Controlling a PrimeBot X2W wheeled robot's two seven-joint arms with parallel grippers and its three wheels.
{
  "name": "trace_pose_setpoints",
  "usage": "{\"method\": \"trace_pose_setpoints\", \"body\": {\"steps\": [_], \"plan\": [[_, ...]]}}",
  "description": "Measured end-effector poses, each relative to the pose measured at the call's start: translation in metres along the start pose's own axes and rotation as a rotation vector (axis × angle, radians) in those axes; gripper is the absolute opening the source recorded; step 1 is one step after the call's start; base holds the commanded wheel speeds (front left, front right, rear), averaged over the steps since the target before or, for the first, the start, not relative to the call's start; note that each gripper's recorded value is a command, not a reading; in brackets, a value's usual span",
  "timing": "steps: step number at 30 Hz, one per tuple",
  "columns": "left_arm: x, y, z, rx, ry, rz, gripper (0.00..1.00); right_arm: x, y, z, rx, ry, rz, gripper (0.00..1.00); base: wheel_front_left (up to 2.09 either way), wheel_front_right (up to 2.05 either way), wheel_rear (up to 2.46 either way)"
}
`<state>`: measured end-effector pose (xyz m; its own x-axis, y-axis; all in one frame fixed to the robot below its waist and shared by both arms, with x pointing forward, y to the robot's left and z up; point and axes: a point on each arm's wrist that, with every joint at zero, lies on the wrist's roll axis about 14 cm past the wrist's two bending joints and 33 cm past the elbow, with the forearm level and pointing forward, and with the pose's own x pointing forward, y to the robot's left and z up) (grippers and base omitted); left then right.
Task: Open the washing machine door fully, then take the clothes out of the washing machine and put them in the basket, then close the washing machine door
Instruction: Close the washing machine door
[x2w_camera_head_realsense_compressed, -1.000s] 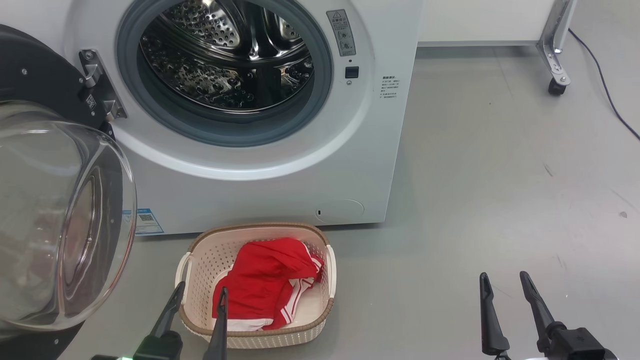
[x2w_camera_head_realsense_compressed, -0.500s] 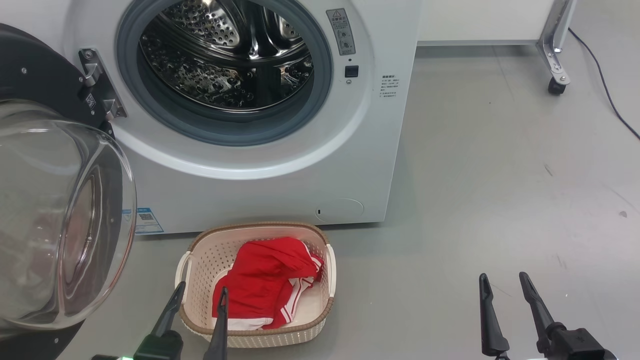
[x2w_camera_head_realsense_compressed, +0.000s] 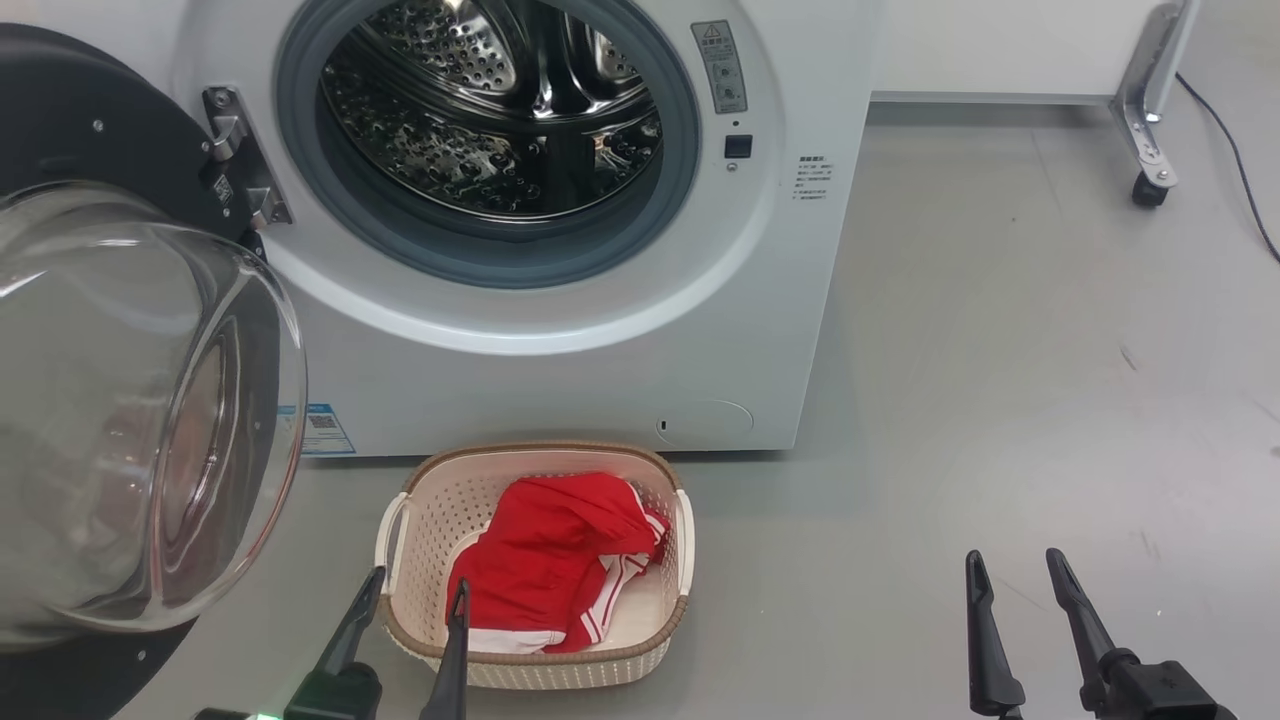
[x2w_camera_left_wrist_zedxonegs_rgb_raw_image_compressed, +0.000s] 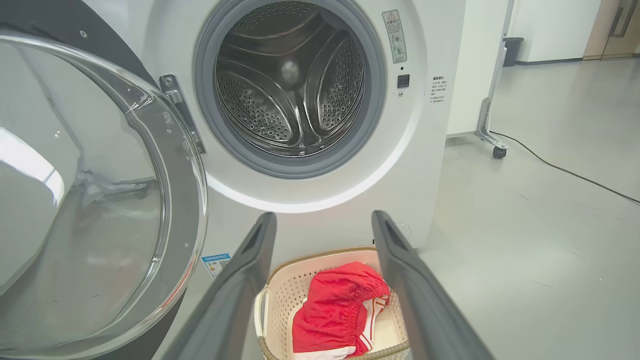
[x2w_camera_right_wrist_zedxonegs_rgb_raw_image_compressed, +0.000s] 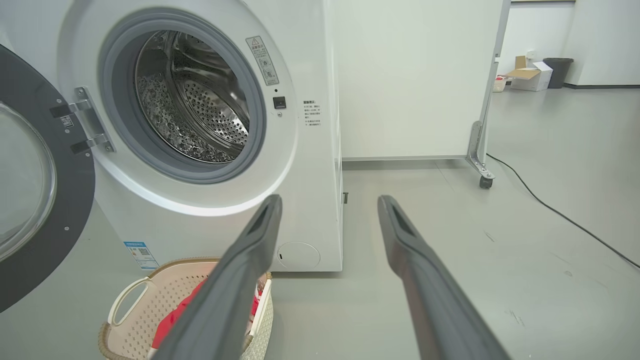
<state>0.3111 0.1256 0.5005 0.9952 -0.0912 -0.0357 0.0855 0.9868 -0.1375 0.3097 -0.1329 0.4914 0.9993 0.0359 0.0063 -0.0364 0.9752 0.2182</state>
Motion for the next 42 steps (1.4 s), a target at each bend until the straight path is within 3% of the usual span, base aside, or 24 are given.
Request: {"method": "trace_pose_setpoints", "body": {"steps": [9, 35, 42], "plan": [[-0.013, 0.020, 0.002, 0.006, -0.012, 0.080, 1.00, 0.012, 0.022, -0.003, 0.001, 0.010, 0.079, 1.00, 0.00, 0.00, 0.00], [-0.087, 0.107, 0.009, -0.007, -0.055, 0.465, 1.00, 0.030, 0.126, -0.026, 0.014, 0.092, 0.432, 1.00, 0.00, 0.00, 0.00], [-0.093, 0.114, 0.009, -0.009, -0.053, 0.499, 1.00, 0.029, 0.136, -0.033, 0.015, 0.114, 0.470, 1.00, 0.00, 0.00, 0.00]]}}
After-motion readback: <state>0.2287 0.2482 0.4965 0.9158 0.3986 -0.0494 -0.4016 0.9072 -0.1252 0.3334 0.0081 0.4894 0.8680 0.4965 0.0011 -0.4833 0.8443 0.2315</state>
